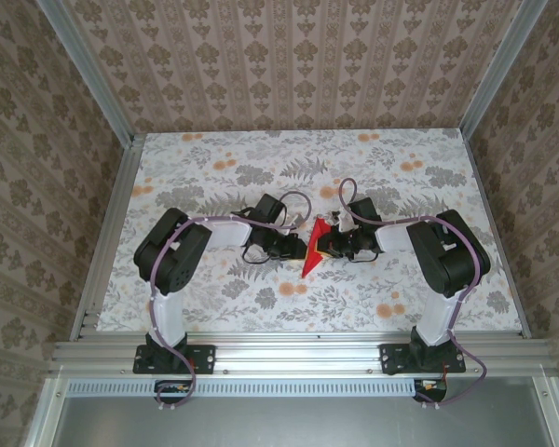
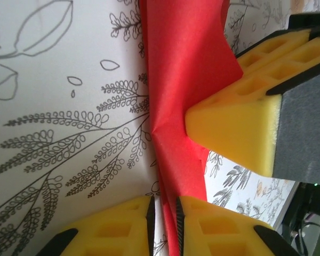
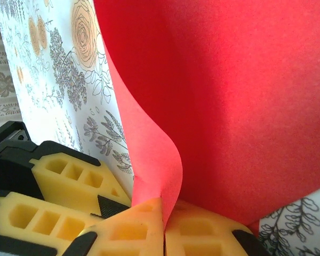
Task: Fold a paper plane with a square sheet of paper (pick it up from the middle)
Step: Fold the wing for the fifth time at the center of the table.
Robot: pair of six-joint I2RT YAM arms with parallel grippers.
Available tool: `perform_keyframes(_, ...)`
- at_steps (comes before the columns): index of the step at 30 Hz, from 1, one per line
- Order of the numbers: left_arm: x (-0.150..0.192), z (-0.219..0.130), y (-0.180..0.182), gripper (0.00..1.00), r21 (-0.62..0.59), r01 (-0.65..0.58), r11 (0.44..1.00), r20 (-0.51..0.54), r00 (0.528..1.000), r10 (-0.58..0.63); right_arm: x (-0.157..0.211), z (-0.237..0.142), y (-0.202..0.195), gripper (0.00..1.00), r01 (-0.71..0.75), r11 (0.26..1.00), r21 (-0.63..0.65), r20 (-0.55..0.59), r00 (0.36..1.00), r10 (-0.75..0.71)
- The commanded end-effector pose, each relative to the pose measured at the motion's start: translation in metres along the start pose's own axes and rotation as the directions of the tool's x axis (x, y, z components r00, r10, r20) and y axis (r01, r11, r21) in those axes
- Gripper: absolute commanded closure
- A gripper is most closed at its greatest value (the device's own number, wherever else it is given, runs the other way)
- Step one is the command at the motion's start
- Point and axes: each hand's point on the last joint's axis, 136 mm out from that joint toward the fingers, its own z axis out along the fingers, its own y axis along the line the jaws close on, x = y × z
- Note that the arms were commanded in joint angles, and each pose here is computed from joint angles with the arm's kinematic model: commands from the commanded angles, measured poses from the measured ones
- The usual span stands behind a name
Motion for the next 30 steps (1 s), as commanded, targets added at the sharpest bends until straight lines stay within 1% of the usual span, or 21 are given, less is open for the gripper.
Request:
perform_keyframes(1, -0.013, -0.006, -0.007, 0.77, 0.021, 0.006, 1.0, 0.062, 0.998, -0.007, 0.012, 0.005, -0.043, 0.93, -0.048, 0.988, 0.147, 0.0, 0.999, 0.049)
perform_keyframes(7, -0.015, -0.002, -0.005, 0.73, 0.041, 0.03, 0.999, 0.052, 0.998, -0.032, 0.012, 0.005, -0.044, 0.93, -0.046, 0.988, 0.15, 0.0, 0.999, 0.047)
perform_keyframes(13, -0.011, 0.004, -0.001, 0.76, 0.008, 0.02, 1.0, 0.012, 1.0, -0.02, 0.013, 0.005, -0.045, 0.91, -0.048, 0.988, 0.148, 0.002, 0.999, 0.048)
perform_keyframes(16, -0.009, 0.007, -0.002, 0.77, 0.016, 0.013, 1.0, -0.006, 1.0, -0.013, 0.013, 0.005, -0.045, 0.9, -0.049, 0.988, 0.145, 0.0, 0.999, 0.049)
perform_keyframes(20, -0.006, 0.011, -0.002, 0.81, -0.004, -0.003, 1.0, -0.022, 1.0, 0.003, 0.013, 0.005, -0.045, 0.87, -0.05, 0.988, 0.145, 0.001, 0.999, 0.051)
perform_keyframes(24, -0.002, 0.013, 0.0, 0.84, -0.031, -0.026, 0.999, -0.042, 0.999, 0.025, 0.013, 0.005, -0.045, 0.81, -0.052, 0.987, 0.149, 0.002, 0.999, 0.052)
perform_keyframes(28, 0.003, 0.016, 0.0, 0.85, -0.045, -0.053, 0.998, -0.069, 0.996, 0.05, 0.012, 0.004, -0.045, 0.78, -0.052, 0.987, 0.152, 0.006, 0.999, 0.051)
perform_keyframes(29, 0.001, 0.017, 0.004, 0.85, -0.075, -0.06, 0.995, -0.062, 0.997, 0.056, 0.012, 0.004, -0.046, 0.77, -0.052, 0.987, 0.153, 0.005, 0.999, 0.052)
perform_keyframes(30, 0.002, 0.017, 0.004, 0.85, -0.08, -0.067, 0.994, -0.064, 0.996, 0.062, 0.012, 0.004, -0.046, 0.76, -0.053, 0.986, 0.156, 0.007, 0.999, 0.052)
